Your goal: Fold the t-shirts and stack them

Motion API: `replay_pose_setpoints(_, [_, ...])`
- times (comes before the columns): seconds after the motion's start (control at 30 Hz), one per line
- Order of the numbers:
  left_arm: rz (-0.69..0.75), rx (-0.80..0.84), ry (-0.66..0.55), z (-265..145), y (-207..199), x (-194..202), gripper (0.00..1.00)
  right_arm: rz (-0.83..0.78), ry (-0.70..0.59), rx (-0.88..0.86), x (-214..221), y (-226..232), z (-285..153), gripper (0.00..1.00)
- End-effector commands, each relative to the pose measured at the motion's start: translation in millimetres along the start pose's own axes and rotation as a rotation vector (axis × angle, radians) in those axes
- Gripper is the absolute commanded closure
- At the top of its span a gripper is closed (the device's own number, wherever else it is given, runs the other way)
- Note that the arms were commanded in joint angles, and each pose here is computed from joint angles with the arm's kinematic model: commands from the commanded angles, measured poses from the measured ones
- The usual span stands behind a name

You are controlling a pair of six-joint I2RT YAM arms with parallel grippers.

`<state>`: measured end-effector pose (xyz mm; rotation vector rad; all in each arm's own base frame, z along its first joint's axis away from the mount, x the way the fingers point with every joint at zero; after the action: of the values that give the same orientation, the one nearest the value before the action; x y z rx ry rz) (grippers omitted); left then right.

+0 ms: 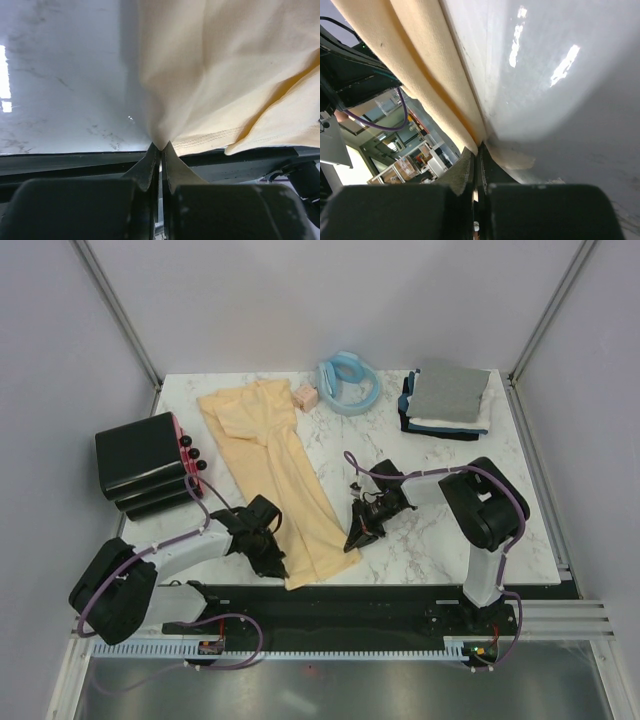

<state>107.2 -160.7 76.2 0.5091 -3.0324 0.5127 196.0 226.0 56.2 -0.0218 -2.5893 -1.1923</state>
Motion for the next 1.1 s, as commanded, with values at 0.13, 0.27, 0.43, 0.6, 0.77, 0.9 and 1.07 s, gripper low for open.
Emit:
replay_pose_setpoints(0.13, [0.022, -0.072, -0.125, -32.2, 8.3, -2.6, 0.98, -0.058, -0.045, 0.007, 5.2, 21.7, -14.0, 1.0])
replay_pose_setpoints(0.27, [0.044, -0.034, -0.211, -56.0, -4.9, -10.6, 0.98, -0.096, -0.079, -0.003, -0.8, 43.1, -26.1, 1.0])
replay_pose_setpoints(0.43, [0.068, -0.068, -0.23, -66.1, -11.6, -16.9, 0.98, -0.147, -0.12, -0.038, -16.1, 81.0, -41.2, 1.0])
replay_pose_setpoints(0.6, [0.06, -0.103, -0.315, -78.8, -20.9, -33.0, 0.98, -0.192, -0.149, -0.066, -38.3, 109.3, -47.2, 1.0])
replay_pose_setpoints(0.77, [0.042, -0.145, -0.422, -99.9, -29.8, -58.5, 0.98, -0.224, -0.16, -0.073, -63.5, 130.5, -47.9, 1.0])
replay_pose_setpoints(0.9, [0.016, -0.216, -0.502, -118.7, -33.8, -82.3, 0.98, -0.255, -0.176, -0.088, -86.4, 148.0, -47.7, 1.0])
replay_pose_setpoints(1.07, [0.004, -0.25, -0.583, -137.7, -39.0, -109.6, 0.98, -0.269, -0.18, -0.088, -107.4, 160.1, -44.8, 1.0])
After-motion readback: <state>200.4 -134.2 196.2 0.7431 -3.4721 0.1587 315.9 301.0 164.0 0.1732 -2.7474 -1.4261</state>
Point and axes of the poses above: each gripper's point midway between its finger pads, its own z axis out along the fingers, its own y axis along the line the jaws close on, x = y × z, the point moved 7 cm from there along -z, back along the fingers, and after that the axes turned 9 degrees about z, right-handed, at the moved point
